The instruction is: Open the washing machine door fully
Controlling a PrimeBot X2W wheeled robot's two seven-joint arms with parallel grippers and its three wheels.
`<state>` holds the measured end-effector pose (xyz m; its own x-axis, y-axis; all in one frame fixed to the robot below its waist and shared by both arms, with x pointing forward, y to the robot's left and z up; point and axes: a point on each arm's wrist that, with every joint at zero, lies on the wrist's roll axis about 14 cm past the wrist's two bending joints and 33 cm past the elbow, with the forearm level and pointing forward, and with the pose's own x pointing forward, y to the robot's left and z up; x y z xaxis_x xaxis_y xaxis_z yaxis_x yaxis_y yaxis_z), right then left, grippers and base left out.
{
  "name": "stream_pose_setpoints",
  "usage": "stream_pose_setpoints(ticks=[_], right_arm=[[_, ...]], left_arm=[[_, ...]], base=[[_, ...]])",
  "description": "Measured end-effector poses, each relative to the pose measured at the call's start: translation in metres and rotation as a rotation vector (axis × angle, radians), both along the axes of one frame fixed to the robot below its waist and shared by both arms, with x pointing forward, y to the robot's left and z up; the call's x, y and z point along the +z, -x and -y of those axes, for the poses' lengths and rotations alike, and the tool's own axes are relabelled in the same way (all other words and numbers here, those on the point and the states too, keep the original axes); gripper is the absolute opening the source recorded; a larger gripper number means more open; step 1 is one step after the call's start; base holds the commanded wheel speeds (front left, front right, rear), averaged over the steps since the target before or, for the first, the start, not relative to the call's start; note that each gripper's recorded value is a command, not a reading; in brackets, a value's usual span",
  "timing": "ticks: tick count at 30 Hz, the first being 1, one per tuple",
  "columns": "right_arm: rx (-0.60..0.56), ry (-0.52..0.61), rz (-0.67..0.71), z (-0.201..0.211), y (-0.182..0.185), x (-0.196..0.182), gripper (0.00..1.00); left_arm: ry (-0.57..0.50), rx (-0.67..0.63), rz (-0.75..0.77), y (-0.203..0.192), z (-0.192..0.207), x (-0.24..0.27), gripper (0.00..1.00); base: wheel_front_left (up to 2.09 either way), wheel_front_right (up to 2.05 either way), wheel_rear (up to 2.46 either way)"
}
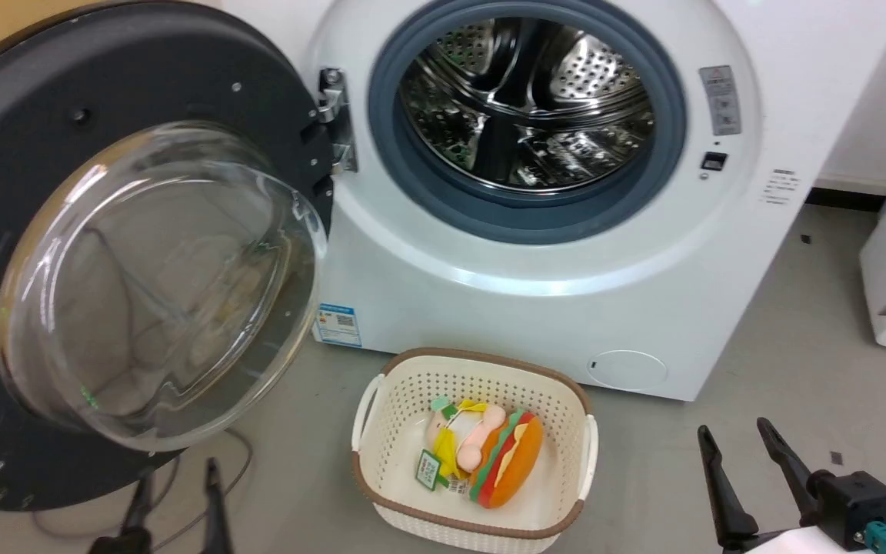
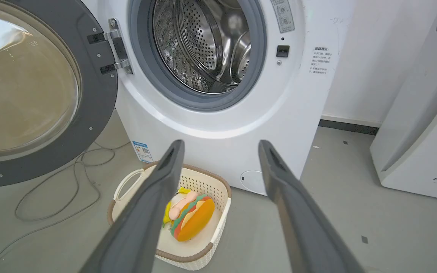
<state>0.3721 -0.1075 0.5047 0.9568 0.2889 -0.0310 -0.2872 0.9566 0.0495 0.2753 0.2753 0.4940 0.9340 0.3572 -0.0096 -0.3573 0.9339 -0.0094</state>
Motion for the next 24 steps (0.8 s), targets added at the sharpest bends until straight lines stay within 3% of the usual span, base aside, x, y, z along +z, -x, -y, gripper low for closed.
stream_pose_setpoints(ticks=[15,24], right_arm=[[-0.147,0.065,0.01,0.05,0.021,0.008,1.0],[-0.207,0.066,-0.005,0.068,0.03,0.005,1.0]], left_arm=[[-0.043,-0.358,0.021,-0.062,0.09,0.014,1.0],[-0.005,-0.418,-0.006,-0.077,0.113,0.004,1.0]], base=[[0.0,0.0,0.0],[0.0,0.0,0.0]])
